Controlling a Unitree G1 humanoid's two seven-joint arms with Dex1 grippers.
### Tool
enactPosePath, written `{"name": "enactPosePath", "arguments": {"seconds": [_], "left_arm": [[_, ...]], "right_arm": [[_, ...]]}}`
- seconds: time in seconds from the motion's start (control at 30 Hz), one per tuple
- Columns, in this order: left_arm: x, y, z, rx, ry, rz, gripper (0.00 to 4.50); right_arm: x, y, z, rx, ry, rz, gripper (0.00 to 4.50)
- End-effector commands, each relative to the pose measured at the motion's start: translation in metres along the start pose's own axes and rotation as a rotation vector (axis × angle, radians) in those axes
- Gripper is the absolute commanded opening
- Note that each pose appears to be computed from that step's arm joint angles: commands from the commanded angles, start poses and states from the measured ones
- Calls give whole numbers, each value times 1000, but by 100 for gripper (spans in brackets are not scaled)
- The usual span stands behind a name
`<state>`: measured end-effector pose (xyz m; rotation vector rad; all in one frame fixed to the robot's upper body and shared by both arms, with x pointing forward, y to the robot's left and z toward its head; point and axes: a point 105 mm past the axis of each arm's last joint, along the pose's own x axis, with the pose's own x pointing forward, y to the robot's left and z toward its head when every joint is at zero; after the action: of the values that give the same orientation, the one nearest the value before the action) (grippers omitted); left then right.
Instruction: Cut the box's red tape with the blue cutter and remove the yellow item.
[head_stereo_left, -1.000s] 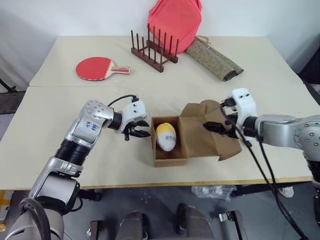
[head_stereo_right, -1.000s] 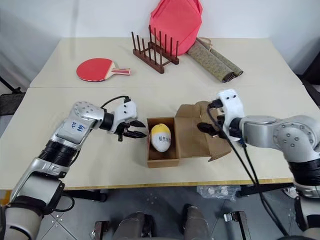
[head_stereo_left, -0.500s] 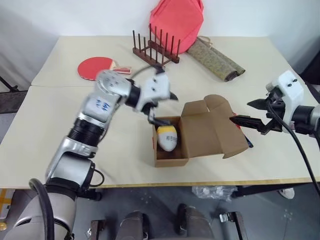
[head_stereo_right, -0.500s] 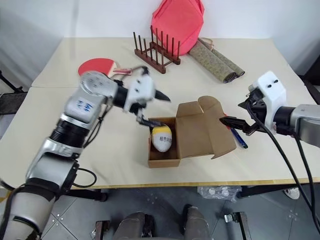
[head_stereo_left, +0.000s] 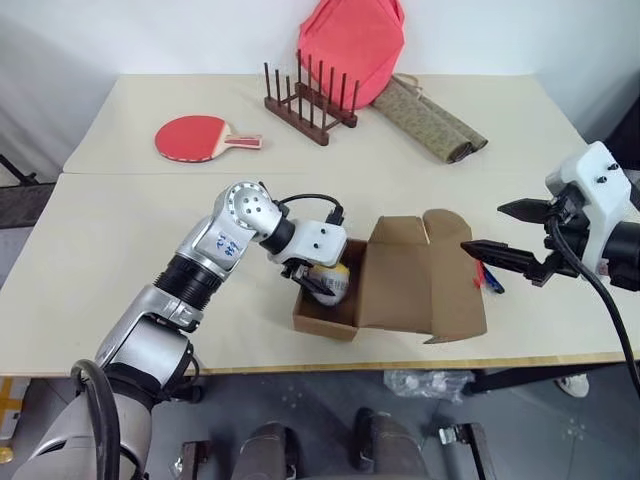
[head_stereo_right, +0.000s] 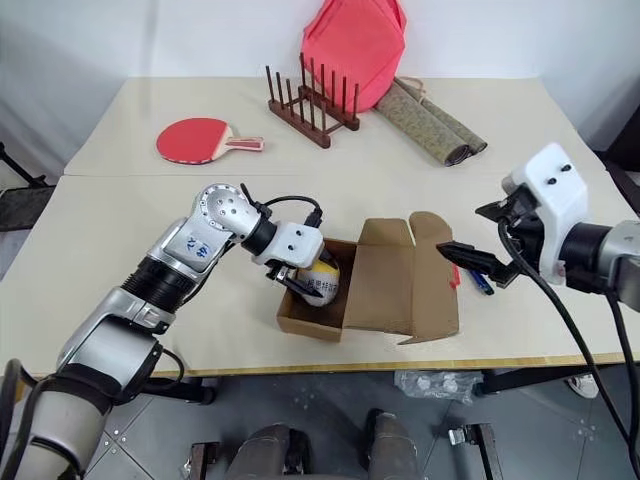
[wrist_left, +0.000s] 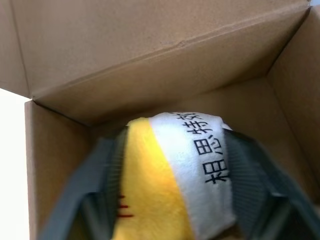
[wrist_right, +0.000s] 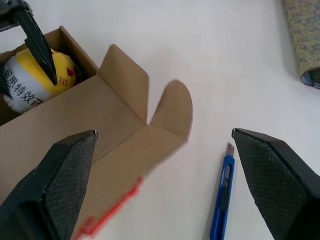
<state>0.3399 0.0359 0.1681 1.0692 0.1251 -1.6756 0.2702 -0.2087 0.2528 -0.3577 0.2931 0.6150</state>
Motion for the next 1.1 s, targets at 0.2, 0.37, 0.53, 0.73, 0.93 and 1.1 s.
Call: {"name": "enactPosePath", "arguments": {"seconds": [0.2,0.37,0.53,0.73,0.93,1.1], "left_arm": [[-18,10,20,44,-71,73,26],[-32,27,35,-51,-197,209,3],[-43,31,40,-157,-287,281,3],[-114,64,20,-363,-281,668,3],[-166,56,-28,-539,-69,969,3],[-187,8,-86,-748,170,1106,3]], "right_arm": [[-4,8,14,-75,-53,49,450],[-2,4,17,-97,-49,63,450],[0,2,19,-122,-43,82,450],[6,8,36,-176,-187,174,450],[8,14,41,-228,-408,333,450],[23,10,31,-274,-399,423,450]]}}
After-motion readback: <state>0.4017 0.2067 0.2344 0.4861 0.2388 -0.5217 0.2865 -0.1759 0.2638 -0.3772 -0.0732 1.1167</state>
